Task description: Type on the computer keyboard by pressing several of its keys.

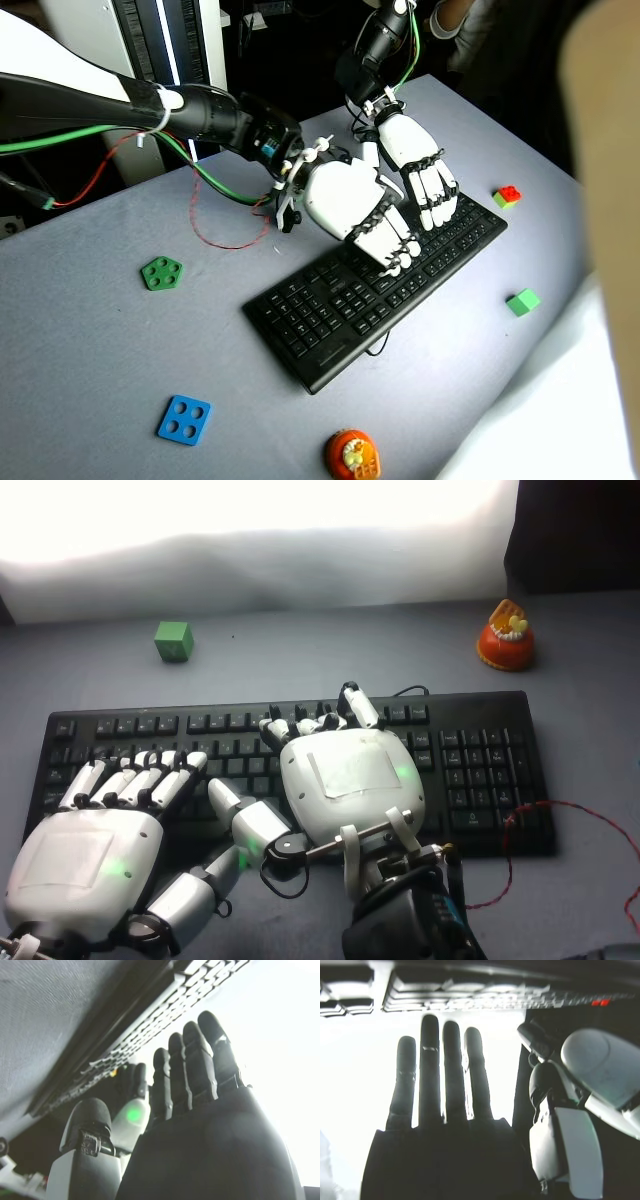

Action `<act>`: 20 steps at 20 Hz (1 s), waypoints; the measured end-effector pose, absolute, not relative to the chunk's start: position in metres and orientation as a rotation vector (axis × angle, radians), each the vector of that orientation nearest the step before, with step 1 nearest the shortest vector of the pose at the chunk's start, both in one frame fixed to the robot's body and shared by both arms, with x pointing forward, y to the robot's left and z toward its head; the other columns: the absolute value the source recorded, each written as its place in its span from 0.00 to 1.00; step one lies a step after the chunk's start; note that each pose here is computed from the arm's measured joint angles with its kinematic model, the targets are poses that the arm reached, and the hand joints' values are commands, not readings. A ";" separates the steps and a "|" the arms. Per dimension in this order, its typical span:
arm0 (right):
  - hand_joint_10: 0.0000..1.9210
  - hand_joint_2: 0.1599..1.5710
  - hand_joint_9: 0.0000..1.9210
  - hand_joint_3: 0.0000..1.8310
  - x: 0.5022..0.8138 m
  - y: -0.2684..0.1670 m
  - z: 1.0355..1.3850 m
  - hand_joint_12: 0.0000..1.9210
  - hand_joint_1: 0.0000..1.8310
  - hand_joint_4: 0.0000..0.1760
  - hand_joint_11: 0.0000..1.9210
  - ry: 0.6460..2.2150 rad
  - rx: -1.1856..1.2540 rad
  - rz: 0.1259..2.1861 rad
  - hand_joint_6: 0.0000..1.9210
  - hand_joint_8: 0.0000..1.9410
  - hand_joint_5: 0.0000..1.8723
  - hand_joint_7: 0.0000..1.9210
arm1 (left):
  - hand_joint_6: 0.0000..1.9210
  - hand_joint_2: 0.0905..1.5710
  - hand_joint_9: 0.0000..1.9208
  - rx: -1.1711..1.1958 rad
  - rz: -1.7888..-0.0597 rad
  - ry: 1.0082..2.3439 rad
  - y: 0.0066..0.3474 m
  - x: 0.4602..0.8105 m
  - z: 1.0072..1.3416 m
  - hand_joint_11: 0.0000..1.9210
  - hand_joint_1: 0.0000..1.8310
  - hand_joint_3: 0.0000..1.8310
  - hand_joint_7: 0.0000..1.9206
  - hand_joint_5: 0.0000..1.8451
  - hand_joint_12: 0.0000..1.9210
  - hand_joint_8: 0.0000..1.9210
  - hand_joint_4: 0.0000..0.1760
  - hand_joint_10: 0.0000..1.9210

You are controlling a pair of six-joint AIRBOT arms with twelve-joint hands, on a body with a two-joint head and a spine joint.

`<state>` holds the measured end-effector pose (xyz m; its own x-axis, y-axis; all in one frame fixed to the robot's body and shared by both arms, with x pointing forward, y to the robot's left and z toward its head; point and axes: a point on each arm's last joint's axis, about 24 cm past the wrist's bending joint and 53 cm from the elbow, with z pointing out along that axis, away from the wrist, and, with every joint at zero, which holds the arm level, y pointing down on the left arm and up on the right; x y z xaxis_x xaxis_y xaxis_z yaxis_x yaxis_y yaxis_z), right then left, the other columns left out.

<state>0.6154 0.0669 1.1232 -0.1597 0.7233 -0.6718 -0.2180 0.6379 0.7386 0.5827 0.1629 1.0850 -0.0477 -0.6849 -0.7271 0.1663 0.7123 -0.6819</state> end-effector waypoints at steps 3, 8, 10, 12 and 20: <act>0.36 0.76 0.26 0.00 0.615 0.067 1.124 0.87 0.04 0.00 0.03 1.514 0.436 0.875 0.04 0.01 0.42 0.40 | 0.02 0.83 0.15 -0.460 -0.742 1.466 0.161 0.582 1.080 0.00 0.07 0.00 0.17 0.22 0.42 0.00 0.03 0.00; 0.40 0.75 0.34 0.00 0.613 0.071 1.119 0.81 0.06 0.00 0.00 1.548 0.405 0.855 0.20 0.07 0.49 0.59 | 0.03 0.82 0.14 -0.451 -0.751 1.455 0.158 0.579 1.080 0.00 0.07 0.00 0.24 0.33 0.30 0.01 0.00 0.00; 0.64 0.75 0.40 0.00 0.613 0.070 1.117 0.86 0.09 0.00 0.09 1.580 0.414 0.847 0.12 0.37 0.41 0.54 | 0.00 0.83 0.18 -0.453 -0.752 1.448 0.159 0.579 1.081 0.00 0.06 0.00 0.32 0.29 0.19 0.02 0.00 0.01; 0.81 0.75 0.32 0.00 0.613 0.069 1.119 0.98 0.09 0.00 0.21 1.602 0.432 0.839 0.07 0.54 0.43 0.40 | 0.00 0.82 0.24 -0.455 -0.752 1.441 0.159 0.579 1.082 0.00 0.09 0.00 0.39 0.23 0.22 0.02 0.02 0.03; 0.72 0.75 0.36 0.00 0.611 0.070 1.118 0.92 0.09 0.00 0.19 1.635 0.427 0.811 0.20 0.33 0.38 0.49 | 0.03 0.83 0.19 -0.448 -0.752 1.426 0.161 0.582 1.084 0.00 0.08 0.00 0.31 0.35 0.34 0.02 0.00 0.01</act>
<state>0.6112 0.0698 1.1178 -0.2315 0.6709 -0.7045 -0.1549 0.6895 0.7075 0.5815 0.1611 1.0840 -0.0235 -0.6986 -0.7152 0.1953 0.6984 -0.6886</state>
